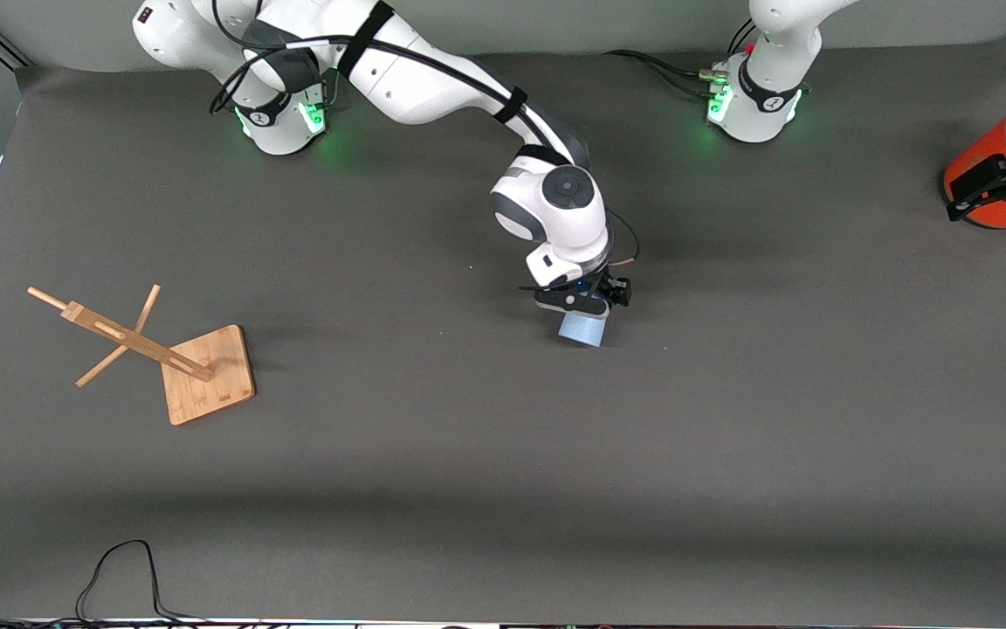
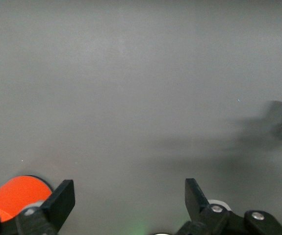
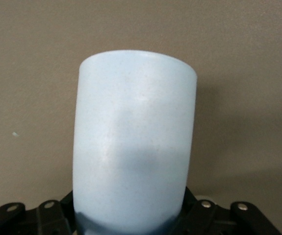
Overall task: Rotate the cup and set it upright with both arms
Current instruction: 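Lower the blue cup onto its side and open the right gripper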
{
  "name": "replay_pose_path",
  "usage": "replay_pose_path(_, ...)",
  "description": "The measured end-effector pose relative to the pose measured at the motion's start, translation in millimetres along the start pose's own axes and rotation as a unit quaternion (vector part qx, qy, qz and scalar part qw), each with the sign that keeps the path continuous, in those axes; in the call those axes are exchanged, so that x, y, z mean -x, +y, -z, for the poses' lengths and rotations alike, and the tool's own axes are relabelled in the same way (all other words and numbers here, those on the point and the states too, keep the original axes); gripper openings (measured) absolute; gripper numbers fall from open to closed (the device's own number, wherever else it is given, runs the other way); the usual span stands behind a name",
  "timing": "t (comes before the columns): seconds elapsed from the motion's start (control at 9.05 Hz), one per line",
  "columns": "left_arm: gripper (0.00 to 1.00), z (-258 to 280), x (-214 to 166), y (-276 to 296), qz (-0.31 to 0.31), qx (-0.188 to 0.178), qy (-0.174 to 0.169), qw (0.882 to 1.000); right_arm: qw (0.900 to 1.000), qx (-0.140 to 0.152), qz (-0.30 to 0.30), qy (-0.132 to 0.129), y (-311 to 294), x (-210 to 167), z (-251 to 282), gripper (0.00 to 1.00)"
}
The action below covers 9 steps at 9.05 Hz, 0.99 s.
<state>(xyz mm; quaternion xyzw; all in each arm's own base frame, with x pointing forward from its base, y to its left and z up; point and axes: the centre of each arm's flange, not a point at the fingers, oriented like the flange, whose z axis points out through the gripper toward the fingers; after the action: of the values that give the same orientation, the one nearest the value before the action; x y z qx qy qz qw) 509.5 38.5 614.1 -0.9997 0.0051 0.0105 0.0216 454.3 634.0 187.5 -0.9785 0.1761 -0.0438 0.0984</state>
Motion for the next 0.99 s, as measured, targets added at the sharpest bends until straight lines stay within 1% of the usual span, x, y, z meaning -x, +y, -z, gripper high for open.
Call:
replay_pose_path(0.22,1.0,-7,-2,0,0.0,0.0,0.002,1.0,1.0,-0.006,-0.005,0.012,9,-12,-21,0.65)
replay_pose_path(0.33,1.0,-7,-3,0,0.0,0.0,0.003,1.0,1.0,-0.008,-0.007,0.015,9,-18,-19,0.74)
replay_pose_path(0.44,1.0,-8,-3,0,0.0,0.002,0.006,1.0,1.0,0.0,-0.01,0.015,7,-24,-13,0.89)
replay_pose_path(0.55,1.0,-9,-5,0,0.001,0.006,0.009,1.0,1.0,0.013,-0.015,0.012,3,-32,3,1.0)
replay_pose_path(0.77,1.0,-13,-8,0,0.002,0.011,0.012,1.0,0.999,0.025,-0.023,0.009,-9,-50,71,1.0)
replay_pose_path(0.88,1.0,-15,-10,1,0.017,0.013,0.013,1.0,0.999,0.034,-0.023,0.005,-11,-59,114,1.0)
replay_pose_path(0.99,1.0,-20,-14,7,0.061,0.016,0.009,0.998,0.999,0.044,-0.016,-0.003,-7,-73,154,1.0)
